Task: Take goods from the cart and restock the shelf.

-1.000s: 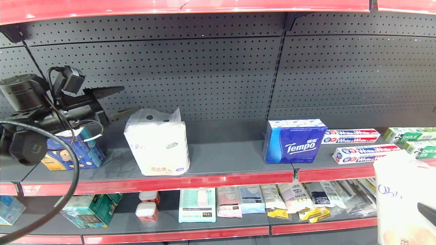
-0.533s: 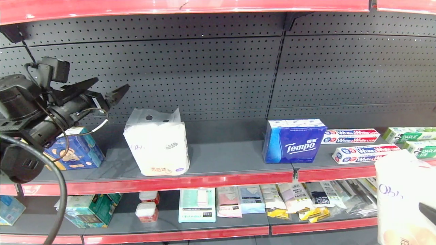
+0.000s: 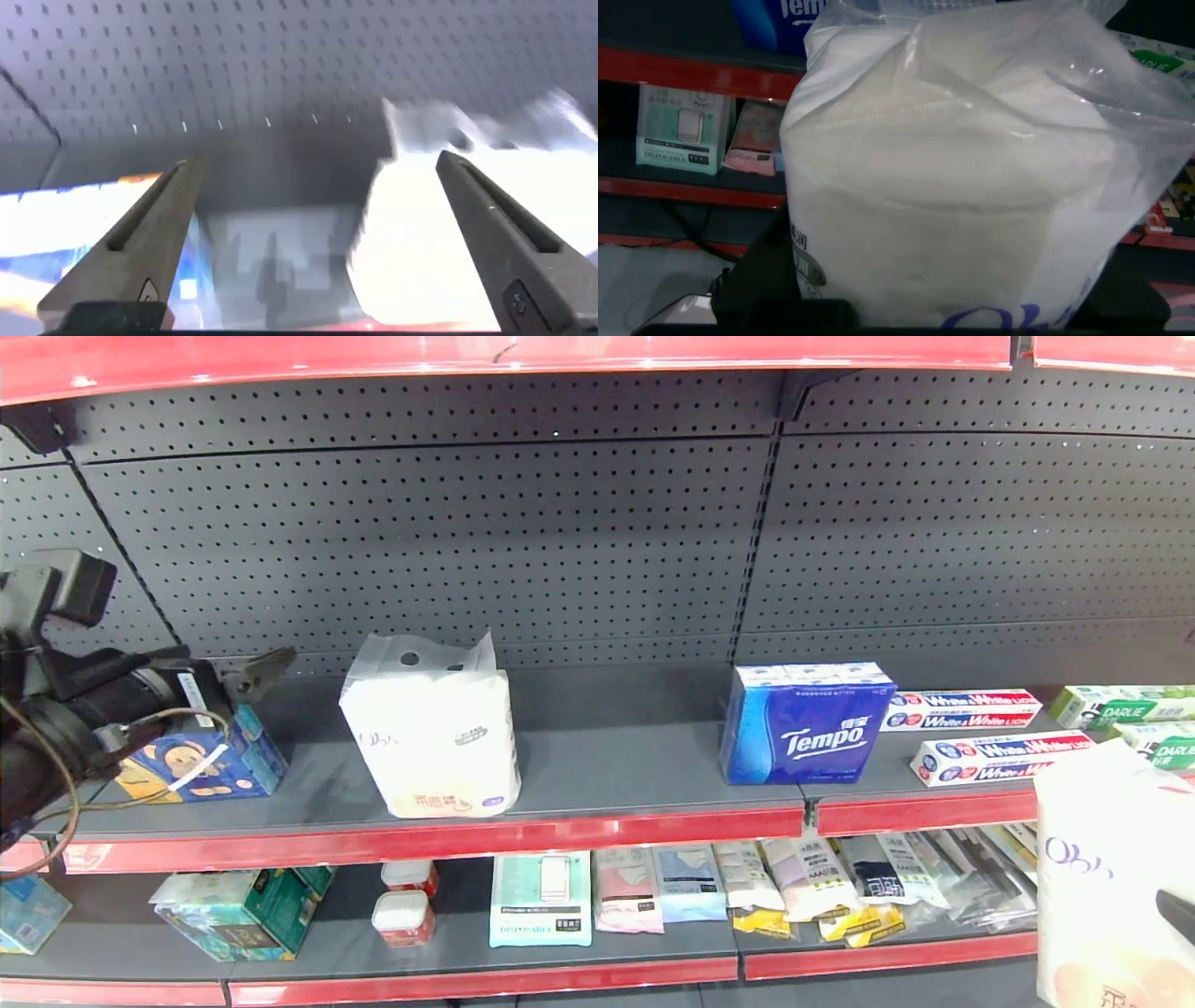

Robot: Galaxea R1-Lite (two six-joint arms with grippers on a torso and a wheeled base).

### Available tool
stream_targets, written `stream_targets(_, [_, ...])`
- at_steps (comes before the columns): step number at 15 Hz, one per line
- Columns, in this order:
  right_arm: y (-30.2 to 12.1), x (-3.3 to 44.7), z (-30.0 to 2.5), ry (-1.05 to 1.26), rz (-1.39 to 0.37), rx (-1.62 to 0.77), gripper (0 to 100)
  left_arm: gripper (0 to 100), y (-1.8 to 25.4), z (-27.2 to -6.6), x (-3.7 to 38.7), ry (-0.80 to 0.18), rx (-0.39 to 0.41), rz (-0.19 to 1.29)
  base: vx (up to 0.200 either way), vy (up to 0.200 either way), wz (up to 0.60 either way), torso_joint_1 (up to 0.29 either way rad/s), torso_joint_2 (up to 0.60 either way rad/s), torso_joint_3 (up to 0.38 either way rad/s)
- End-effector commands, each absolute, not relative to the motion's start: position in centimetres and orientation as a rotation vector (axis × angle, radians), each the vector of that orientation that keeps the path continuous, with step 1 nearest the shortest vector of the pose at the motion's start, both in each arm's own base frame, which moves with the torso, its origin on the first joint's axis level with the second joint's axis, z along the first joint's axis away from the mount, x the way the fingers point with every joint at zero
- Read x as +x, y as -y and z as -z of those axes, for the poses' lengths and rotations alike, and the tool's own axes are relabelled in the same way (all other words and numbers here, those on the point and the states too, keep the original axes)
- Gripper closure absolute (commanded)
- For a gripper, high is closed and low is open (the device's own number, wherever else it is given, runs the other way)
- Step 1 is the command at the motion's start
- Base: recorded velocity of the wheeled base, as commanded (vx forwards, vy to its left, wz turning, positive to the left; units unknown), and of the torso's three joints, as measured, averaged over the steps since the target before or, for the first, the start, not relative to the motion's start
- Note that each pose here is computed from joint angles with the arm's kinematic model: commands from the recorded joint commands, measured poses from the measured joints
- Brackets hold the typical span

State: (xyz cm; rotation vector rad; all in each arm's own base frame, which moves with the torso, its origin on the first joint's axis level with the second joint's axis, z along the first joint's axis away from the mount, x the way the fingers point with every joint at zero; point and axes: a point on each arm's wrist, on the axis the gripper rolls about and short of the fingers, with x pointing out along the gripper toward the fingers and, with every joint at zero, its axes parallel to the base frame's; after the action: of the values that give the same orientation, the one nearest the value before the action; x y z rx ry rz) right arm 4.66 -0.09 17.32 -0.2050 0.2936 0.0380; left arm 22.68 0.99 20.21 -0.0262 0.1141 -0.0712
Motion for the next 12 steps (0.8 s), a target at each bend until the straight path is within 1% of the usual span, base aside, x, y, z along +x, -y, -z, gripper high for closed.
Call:
stream_targets(1, [0.1, 4.6, -17.4, -0.291, -0.038, -0.206, 100, 0, -0.5, -22.1, 18.3, -0.041, -0.024, 0.101, 0.000, 0.000, 0.00, 0.000, 0.00, 0.000])
stream_targets(2, [0.1, 4.5, -17.3, -0.290, -0.032, -0.218, 100, 0, 0.0, -21.7, 16.3, -0.029, -0.038, 0.171, 0.000, 0.000, 0.00, 0.000, 0.00, 0.000])
stream_targets(4, [0.1, 4.3, -17.2, -0.284, -0.028, -0.217, 100, 0, 0.7, -20.7, 13.3, -0.014, -0.035, 0.270, 0.000, 0.000, 0.00, 0.000, 0.00, 0.000])
stream_targets(6, [0.1, 3.9, -17.1, -0.266, -0.028, -0.218, 100, 0, 0.8, -19.4, 10.8, -0.035, -0.033, 0.293, 0.000, 0.000, 0.00, 0.000, 0.00, 0.000])
stream_targets(7, [0.1, 3.6, -17.1, -0.250, -0.026, -0.217, 100, 0, 0.7, -18.2, 9.0, -0.076, -0.028, 0.274, 0.000, 0.000, 0.00, 0.000, 0.00, 0.000])
stream_targets(10, [0.0, 2.9, -16.4, -0.244, -0.030, -0.219, 100, 0, 0.3, -15.3, 4.8, -0.212, 0.063, 0.099, 0.000, 0.000, 0.00, 0.000, 0.00, 0.000])
stream_targets(11, [0.0, 2.8, -16.4, -0.239, -0.029, -0.218, 100, 0, 0.2, -15.0, 3.9, -0.221, 0.069, 0.088, 0.000, 0.000, 0.00, 0.000, 0.00, 0.000])
stream_targets(12, [0.0, 2.8, -16.5, -0.236, -0.029, -0.218, 100, 0, 0.2, -14.6, 2.9, -0.204, 0.070, 0.093, 0.000, 0.000, 0.00, 0.000, 0.00, 0.000])
